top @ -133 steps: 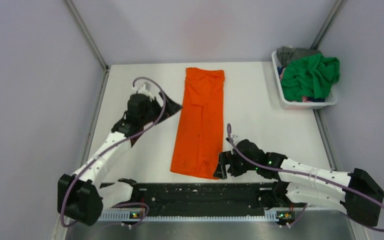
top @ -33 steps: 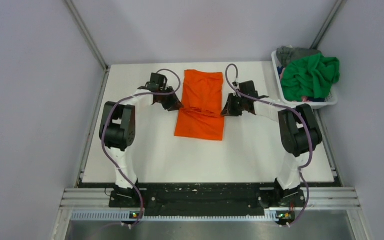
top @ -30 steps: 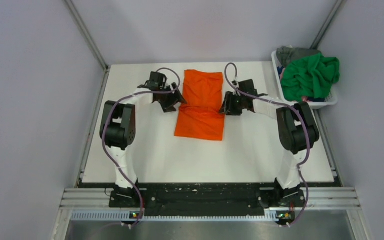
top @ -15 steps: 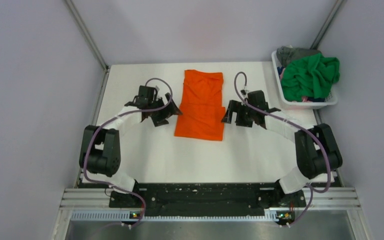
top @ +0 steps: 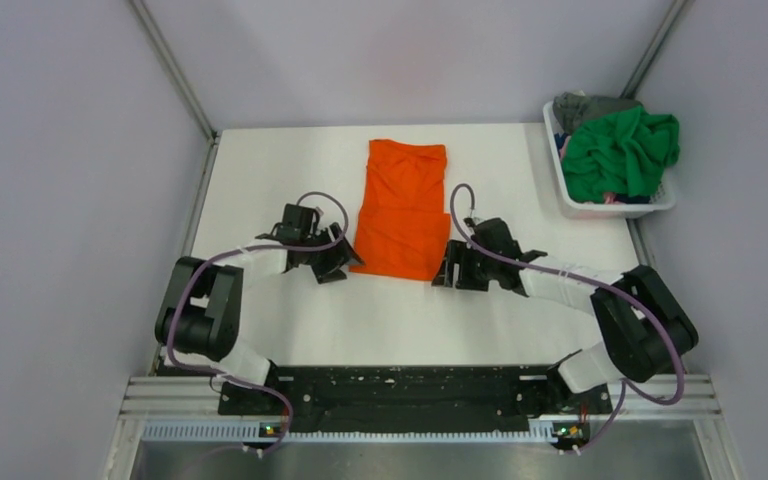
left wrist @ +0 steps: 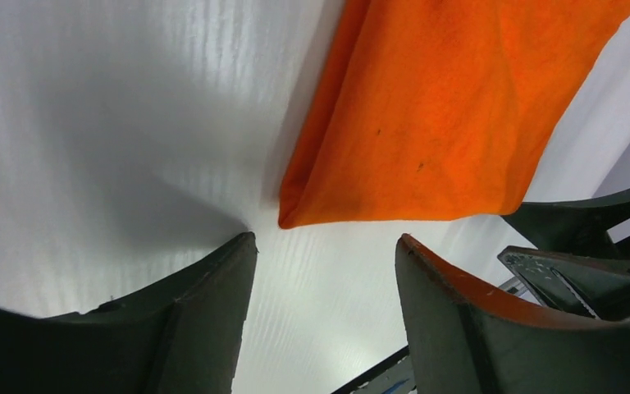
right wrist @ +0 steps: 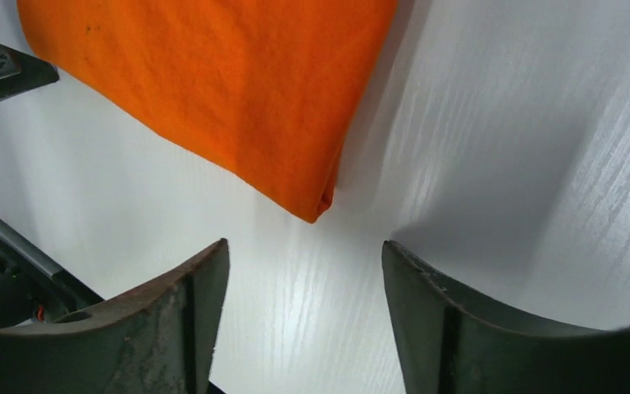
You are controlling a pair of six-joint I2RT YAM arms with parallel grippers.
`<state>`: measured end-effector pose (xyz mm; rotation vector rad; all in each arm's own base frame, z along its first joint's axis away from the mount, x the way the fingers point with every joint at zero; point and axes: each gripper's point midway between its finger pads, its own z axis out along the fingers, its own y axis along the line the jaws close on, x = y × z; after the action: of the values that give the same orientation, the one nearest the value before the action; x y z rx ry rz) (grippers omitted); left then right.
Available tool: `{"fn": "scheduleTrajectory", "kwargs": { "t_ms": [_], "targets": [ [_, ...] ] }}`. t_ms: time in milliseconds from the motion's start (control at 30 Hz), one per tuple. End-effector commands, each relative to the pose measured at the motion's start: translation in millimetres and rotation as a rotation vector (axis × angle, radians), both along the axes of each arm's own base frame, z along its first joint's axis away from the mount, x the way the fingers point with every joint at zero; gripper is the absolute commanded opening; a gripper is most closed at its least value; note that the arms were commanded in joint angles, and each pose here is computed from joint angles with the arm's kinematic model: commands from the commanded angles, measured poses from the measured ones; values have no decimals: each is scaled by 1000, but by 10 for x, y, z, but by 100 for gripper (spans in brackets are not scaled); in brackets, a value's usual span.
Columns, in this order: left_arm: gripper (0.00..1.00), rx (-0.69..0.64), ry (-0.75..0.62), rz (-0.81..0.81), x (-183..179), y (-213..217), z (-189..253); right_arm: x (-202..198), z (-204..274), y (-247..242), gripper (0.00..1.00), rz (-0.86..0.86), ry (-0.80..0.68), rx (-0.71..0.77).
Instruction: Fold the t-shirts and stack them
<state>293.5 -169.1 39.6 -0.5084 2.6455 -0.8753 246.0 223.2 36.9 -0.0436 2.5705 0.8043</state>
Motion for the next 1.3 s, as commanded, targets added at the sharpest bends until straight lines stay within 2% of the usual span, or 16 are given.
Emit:
{"fn": "scheduleTrajectory", "kwargs": {
  "t_ms": [0,67,133,233,467,533,567,600,800,1000,1267],
  "targets": [
    [63,11,29,-21,19,-106,-200,119,-112,28,63,-39,-13,-60],
    [54,17,48,-22,14,-114,-272,107,-166,43,56,-36,-2,-68],
    [45,40,65,-11,23,-84,-352,88,-220,41,53,-33,11,-76],
    [38,68,73,2,51,-44,-418,82,-277,25,48,-37,23,-89],
    [27,99,108,5,72,-13,-541,31,-378,20,39,-27,51,-103],
    [15,109,117,5,66,0,-573,21,-401,9,35,-29,56,-111],
    [4,117,119,7,71,11,-584,10,-412,11,33,-26,59,-113],
    [0,126,120,10,79,26,-590,5,-420,13,29,-25,61,-113],
    [0,146,30,15,84,94,-454,6,-436,30,0,-15,59,-105],
    [0,118,-38,-2,-179,83,-239,-244,-205,184,0,100,57,-49],
    [0,110,1,-31,-1031,3,-87,-1173,182,211,0,266,132,47]
  ]
}}
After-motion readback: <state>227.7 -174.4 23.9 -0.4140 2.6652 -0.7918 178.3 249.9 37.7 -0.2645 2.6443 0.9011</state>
